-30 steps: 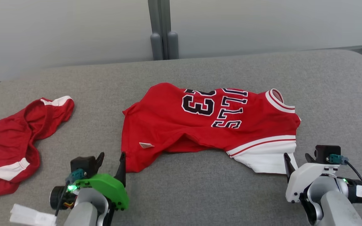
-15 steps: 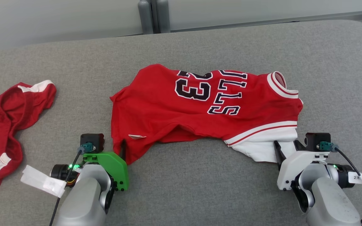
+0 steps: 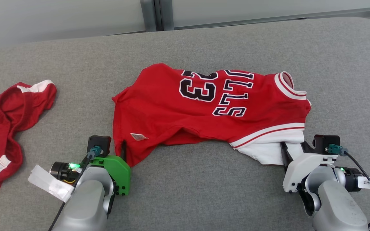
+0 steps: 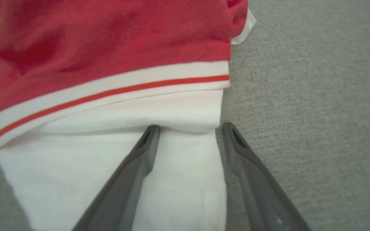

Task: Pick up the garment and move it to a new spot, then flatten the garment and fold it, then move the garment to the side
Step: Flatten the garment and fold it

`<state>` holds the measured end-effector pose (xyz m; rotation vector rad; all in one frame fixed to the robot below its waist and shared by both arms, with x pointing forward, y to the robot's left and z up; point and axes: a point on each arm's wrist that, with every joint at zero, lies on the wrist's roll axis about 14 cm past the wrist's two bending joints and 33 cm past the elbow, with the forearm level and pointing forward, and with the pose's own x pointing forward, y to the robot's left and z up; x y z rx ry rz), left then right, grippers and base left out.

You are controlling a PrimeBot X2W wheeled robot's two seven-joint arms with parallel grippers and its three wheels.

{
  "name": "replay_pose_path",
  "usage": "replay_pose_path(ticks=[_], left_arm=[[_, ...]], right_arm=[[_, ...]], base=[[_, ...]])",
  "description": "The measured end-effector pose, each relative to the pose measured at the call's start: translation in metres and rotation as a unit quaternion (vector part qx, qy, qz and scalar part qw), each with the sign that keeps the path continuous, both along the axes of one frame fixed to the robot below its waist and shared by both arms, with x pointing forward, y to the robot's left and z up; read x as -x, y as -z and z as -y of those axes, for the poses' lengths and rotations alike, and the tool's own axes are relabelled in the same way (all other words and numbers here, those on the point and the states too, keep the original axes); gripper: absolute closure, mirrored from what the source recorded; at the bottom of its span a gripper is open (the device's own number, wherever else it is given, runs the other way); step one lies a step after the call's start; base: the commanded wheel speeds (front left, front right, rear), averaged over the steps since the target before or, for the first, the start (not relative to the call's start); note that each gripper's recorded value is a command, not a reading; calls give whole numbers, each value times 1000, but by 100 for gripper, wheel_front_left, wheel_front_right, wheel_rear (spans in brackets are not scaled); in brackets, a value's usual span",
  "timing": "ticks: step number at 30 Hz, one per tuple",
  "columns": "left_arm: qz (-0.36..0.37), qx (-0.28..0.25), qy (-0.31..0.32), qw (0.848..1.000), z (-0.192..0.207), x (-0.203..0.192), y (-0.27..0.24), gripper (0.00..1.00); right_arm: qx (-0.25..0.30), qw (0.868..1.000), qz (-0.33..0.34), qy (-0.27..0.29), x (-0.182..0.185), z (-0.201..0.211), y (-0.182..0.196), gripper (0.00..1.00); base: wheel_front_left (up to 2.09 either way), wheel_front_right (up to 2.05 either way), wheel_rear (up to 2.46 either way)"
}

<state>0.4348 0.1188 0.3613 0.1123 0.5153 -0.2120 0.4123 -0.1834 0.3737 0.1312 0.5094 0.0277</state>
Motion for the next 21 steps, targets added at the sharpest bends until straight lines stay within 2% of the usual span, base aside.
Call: replay_pose_path(ticks=[3, 10, 16, 21], left_arm=[[5, 2, 11, 1000, 4, 2, -3, 0], [-10, 45, 25, 999, 17, 7, -8, 0], [1, 65, 46, 997, 34, 5, -18, 13], [14, 70, 65, 995, 48, 4, -27, 13]], right_arm=[[-3, 1000, 1, 0, 1, -1, -1, 0], [-8, 1000, 3, 0, 5, -3, -2, 0], [-9, 1000, 4, 3, 9, -2, -3, 0], [-10, 1000, 4, 7, 12, 1, -2, 0]], base=[[0, 0, 0], [0, 0, 0], [0, 0, 0], [0, 0, 0]])
